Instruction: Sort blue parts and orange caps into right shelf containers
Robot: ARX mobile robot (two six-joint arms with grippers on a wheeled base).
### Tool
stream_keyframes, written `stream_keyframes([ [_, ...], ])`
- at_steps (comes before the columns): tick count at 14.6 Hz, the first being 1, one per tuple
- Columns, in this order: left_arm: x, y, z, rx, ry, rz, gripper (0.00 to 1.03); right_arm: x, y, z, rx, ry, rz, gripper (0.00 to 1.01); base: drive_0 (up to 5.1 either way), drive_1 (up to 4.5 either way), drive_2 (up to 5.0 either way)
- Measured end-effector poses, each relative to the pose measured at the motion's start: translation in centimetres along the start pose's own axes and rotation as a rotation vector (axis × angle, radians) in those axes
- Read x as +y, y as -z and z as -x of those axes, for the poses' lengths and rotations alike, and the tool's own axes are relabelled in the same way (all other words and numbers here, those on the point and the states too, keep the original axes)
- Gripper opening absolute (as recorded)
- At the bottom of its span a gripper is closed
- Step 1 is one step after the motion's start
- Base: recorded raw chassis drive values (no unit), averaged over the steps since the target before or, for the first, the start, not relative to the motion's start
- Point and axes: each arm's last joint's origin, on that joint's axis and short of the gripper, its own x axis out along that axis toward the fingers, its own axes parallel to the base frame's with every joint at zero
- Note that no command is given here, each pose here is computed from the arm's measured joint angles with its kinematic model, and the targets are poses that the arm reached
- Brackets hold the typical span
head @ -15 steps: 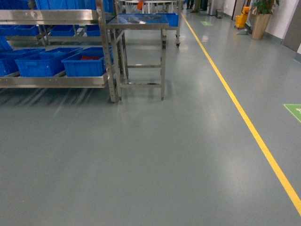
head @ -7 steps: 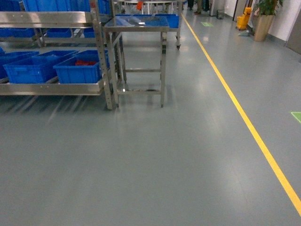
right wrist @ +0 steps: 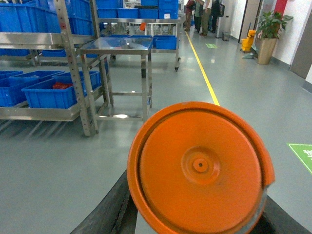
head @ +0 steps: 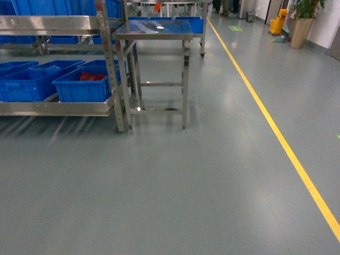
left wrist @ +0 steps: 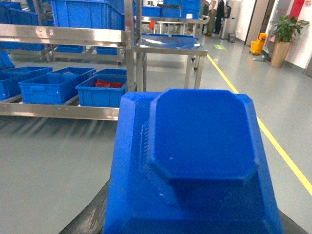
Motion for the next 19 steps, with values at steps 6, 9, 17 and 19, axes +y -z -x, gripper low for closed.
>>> stream_keyframes([
  [6, 0.0, 0.0, 0.0, 0.0, 0.0, 0.0, 0.42, 0.0, 0.03, 0.0, 0.003, 0.0, 0.0, 0.43, -0.1, 4.03, -4.3],
  [9, 0.0, 0.0, 0.0, 0.0, -0.001, 0.0, 0.42, 0.0, 0.0, 0.0, 0.0, 0.0, 0.0, 0.43, -0.1, 4.08, -4.3],
  [17, 0.0, 0.0, 0.0, 0.0, 0.0, 0.0, 0.42, 0.0, 0.01, 0.0, 0.001, 0.0, 0.0, 0.43, 0.0, 4.18, -4.2],
  [19, 0.0, -0.01, 0.0, -0.002, 0.001, 0.0, 0.42, 0.0, 0.02, 0.0, 0.002, 0.0, 0.0, 0.43, 0.0, 4.15, -4.2],
])
